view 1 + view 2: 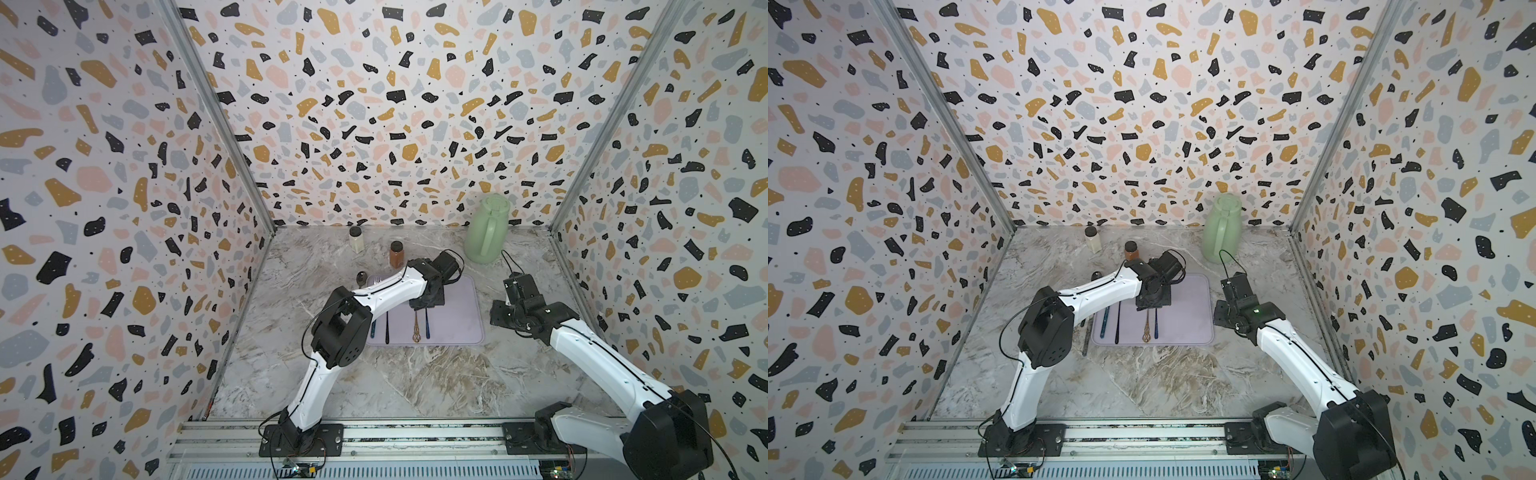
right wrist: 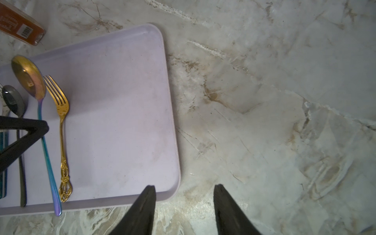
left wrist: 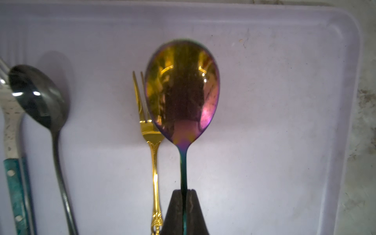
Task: Set the spoon and fork side by side
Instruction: Place the spoon on the tray.
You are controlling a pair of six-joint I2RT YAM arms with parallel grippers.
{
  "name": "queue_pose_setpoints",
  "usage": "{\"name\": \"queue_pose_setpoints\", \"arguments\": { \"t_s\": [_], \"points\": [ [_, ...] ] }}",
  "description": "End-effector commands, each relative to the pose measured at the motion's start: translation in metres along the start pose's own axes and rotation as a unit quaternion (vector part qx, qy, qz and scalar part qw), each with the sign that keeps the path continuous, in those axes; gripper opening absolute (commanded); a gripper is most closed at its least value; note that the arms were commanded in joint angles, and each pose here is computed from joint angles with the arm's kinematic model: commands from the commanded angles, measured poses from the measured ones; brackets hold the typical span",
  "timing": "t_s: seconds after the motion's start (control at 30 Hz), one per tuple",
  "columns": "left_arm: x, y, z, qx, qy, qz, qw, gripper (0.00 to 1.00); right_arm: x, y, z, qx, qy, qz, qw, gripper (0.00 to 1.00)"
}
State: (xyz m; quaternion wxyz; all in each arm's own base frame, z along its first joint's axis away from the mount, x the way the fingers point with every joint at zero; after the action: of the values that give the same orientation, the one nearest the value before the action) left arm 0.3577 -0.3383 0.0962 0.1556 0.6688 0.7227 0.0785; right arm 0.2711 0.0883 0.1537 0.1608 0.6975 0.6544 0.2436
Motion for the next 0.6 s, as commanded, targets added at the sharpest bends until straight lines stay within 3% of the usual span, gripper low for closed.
{"name": "queue_pose_setpoints", "arguments": {
  "t_s": [0.0, 0.37, 0.47, 0.57],
  "points": [
    [-0.005, 0.005, 0.005, 0.001, 0.002, -0.010, 1.000, 0.00, -0.001, -0.001, -0.007, -0.003, 0.011, -0.005, 1.000, 0.51],
    [-0.003, -0.001, 0.034, 0.015, 0.022, -0.005, 1.000, 0.01, 0.002, -0.002, -0.002, 0.000, 0.025, 0.001, 1.000, 0.51],
    [-0.003, -0.002, 0.038, 0.017, 0.023, -0.004, 1.000, 0.07, 0.002, -0.002, -0.003, 0.000, 0.027, 0.002, 1.000, 0.51],
    [-0.002, -0.002, 0.036, 0.018, 0.027, 0.001, 0.999, 0.20, 0.004, -0.002, -0.003, 0.000, 0.033, 0.005, 0.999, 0.51]
  ]
}}
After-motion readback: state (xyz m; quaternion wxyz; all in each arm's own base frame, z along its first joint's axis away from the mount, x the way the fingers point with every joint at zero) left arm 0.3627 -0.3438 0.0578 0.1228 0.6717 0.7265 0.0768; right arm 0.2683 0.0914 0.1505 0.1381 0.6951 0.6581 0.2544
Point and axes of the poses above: each gripper's point midway between its finger pads, its own z axis out along the fingers, its own x axis along the line the jaws close on, y = z × x, the point moved 3 cm from there along -z, back along the fingers, and after that the axes turned 5 degrees about -z, right-handed, at the moved point
